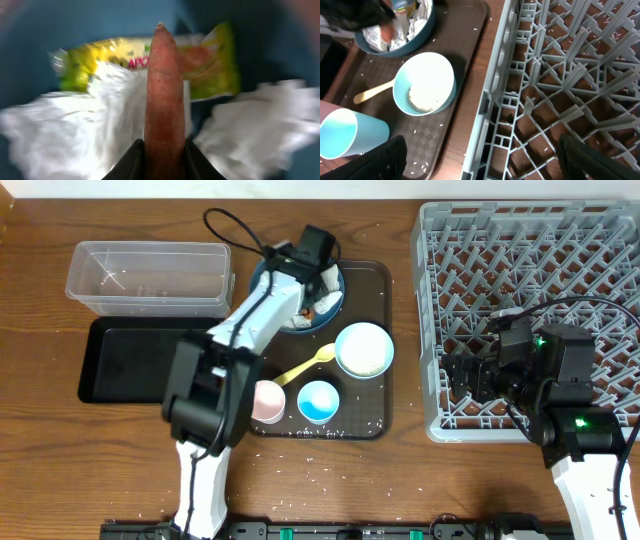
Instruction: Sort waste into correct bins and load items into the dishwasher rack
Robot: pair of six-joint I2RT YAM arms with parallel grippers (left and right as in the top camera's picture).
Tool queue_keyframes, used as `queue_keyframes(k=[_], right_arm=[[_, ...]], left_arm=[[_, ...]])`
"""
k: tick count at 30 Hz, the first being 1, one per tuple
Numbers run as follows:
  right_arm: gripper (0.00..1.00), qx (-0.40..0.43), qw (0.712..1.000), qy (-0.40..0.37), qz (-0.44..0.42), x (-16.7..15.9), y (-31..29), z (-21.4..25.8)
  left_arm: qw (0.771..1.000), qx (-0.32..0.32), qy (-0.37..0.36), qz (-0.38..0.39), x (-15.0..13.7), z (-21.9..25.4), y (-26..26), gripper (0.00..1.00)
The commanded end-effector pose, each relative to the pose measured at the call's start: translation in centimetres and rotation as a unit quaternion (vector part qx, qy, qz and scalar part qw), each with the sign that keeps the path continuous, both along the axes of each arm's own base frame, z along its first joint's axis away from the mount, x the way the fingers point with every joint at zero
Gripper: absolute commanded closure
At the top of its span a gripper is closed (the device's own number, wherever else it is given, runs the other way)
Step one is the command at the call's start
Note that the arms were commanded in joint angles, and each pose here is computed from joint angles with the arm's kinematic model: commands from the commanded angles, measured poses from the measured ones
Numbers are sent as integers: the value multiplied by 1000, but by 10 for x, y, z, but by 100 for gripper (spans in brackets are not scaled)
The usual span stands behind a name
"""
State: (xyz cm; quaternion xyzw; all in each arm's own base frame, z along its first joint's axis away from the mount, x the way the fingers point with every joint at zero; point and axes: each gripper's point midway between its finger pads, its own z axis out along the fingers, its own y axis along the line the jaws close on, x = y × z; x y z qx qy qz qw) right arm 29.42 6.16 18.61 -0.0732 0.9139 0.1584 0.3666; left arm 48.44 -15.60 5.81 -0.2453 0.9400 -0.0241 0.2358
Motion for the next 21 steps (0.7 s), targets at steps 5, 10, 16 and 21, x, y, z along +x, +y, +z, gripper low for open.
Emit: queue_keyframes(k=[5,10,16,21], right_arm=[[6,1,1000,-6,-4,2,-1,6],[6,1,1000,-6,-3,3,-1,6],[6,1,1000,-7,-4,3,-1,6],[6,1,1000,-8,-4,3,-1,7]], left_arm=[[999,-9,-48,-5,-3,67,8,81],[999,0,-36,11,-25,101,41,85],[997,5,-24,78,-70,154,114,86],[990,16,17,136,-112,168,166,86]])
